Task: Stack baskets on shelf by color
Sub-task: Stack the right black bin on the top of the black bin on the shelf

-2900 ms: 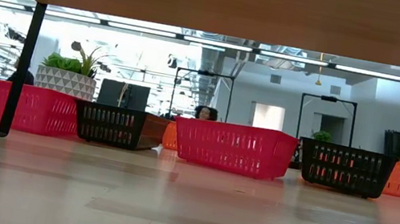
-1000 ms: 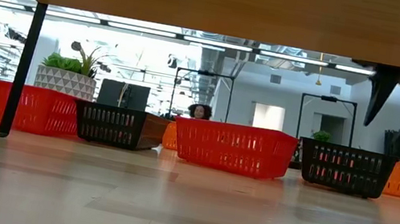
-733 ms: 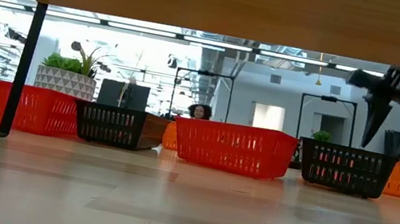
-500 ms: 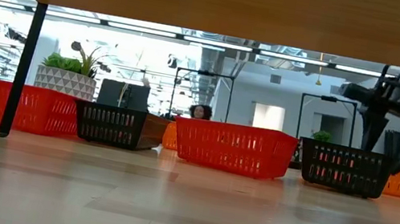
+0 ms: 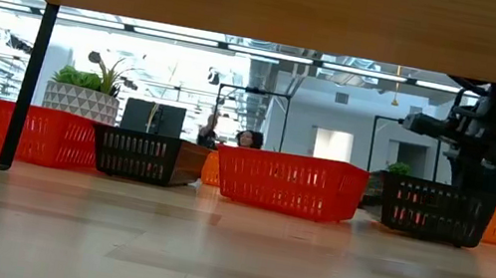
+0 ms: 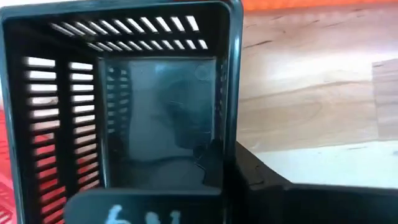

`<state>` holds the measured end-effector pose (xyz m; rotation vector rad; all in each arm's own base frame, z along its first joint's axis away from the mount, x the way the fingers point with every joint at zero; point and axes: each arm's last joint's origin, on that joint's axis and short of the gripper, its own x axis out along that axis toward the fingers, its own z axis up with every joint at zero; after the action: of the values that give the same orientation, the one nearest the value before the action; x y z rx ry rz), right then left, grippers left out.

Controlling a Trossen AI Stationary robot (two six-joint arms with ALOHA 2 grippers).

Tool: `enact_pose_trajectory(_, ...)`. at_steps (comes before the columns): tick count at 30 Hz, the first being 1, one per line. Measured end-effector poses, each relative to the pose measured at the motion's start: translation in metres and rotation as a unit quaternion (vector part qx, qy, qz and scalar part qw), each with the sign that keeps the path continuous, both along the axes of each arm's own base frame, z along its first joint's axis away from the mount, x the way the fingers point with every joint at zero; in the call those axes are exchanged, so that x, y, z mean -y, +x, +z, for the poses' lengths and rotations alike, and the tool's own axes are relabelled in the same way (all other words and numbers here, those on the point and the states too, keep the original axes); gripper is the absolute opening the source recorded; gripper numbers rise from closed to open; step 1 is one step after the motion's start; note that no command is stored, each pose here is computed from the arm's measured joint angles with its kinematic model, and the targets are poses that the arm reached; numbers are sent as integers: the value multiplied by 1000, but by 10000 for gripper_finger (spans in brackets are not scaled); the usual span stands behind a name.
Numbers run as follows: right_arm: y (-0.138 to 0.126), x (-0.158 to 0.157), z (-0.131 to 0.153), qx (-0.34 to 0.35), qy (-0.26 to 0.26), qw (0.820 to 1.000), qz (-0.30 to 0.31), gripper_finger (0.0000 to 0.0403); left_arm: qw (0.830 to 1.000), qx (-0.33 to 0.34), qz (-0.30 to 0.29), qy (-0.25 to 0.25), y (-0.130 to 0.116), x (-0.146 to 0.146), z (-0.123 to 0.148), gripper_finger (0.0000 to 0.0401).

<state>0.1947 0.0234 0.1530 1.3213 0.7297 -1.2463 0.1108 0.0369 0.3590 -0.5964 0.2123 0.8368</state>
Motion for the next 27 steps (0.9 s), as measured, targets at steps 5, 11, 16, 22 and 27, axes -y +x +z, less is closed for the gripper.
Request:
enact_pose_trajectory(5,0,5,11,31,2,999,-9,12,1000,0,0,0,0,0,0,126)
enact_pose_trajectory(11,-5,17,45,73,-17,997,1,10,1000,0,0,0,0,0,0,126)
enact_pose_trajectory(16,-17,29,87,106,-61,993,-3,9,1000,0,0,0,0,0,0,126)
enact_pose_trajectory(22,-24,33,143,185,-89,978,40,6,1000,0,0,0,0,0,0,126)
enact_pose_trajectory(27,-27,20,210,291,-101,946,98,7,1000,-6,-1,7,0,0,0,126)
